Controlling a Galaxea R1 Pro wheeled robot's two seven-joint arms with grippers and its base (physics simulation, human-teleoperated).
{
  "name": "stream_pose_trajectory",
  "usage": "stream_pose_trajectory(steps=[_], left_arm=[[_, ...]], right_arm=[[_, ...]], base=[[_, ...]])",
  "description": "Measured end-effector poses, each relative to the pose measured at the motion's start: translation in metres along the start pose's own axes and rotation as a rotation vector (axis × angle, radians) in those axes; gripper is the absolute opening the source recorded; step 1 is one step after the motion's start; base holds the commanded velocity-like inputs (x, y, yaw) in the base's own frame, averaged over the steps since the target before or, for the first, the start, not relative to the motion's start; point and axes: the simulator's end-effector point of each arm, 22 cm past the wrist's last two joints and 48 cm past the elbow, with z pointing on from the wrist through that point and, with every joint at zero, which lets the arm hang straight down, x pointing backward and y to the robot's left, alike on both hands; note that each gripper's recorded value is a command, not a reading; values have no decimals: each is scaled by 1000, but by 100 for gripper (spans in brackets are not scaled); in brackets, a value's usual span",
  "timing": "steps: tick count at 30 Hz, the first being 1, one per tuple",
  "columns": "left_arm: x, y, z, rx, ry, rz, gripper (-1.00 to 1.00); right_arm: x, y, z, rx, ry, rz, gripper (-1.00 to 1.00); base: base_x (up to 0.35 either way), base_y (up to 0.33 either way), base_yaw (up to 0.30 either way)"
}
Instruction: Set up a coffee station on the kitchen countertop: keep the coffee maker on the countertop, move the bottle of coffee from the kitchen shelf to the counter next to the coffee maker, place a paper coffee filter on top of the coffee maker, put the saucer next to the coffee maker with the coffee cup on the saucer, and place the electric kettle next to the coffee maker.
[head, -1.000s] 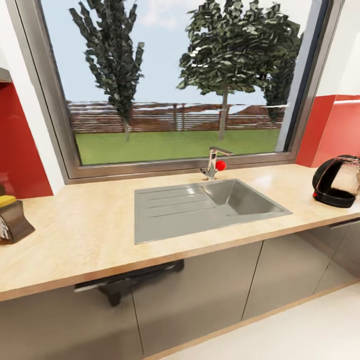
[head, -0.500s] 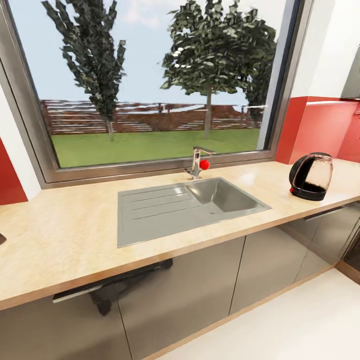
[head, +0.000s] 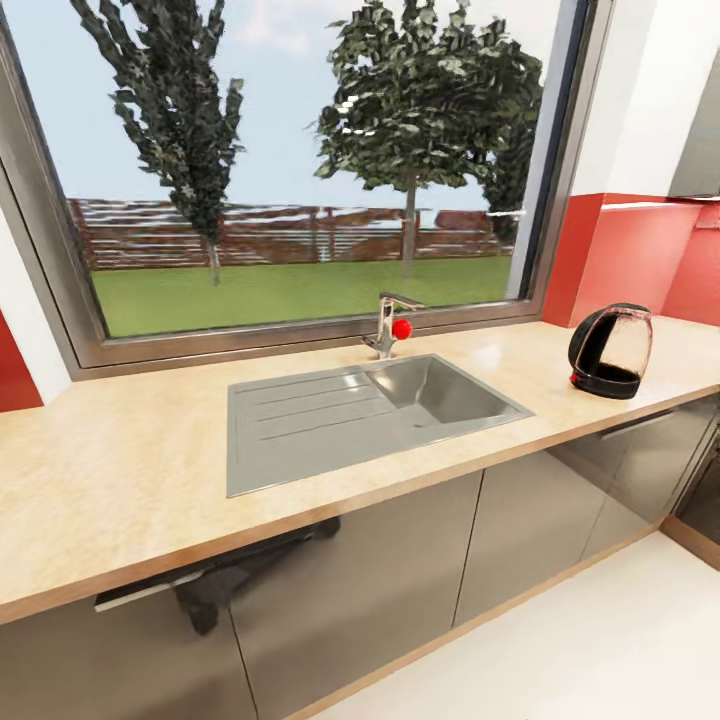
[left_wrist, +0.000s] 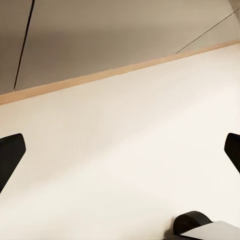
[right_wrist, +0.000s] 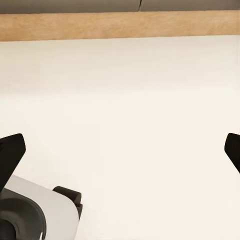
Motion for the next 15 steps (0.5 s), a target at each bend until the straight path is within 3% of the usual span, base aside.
stream_pose_trajectory(steps=[13,14,15], left_arm=[[0,0,0,0,0,0,100],[-1,1,0,-2,-2,-1,100],[-1,1,0,-2,-2,-2,100]], right_arm=[[0,1,0,-1,-1,1,100],[-13,-63,-7,225,-57,97,100],[-20,-89,-12,293,-85,111,100]], base=[[0,0,-2],[0,0,0],[0,0,0]])
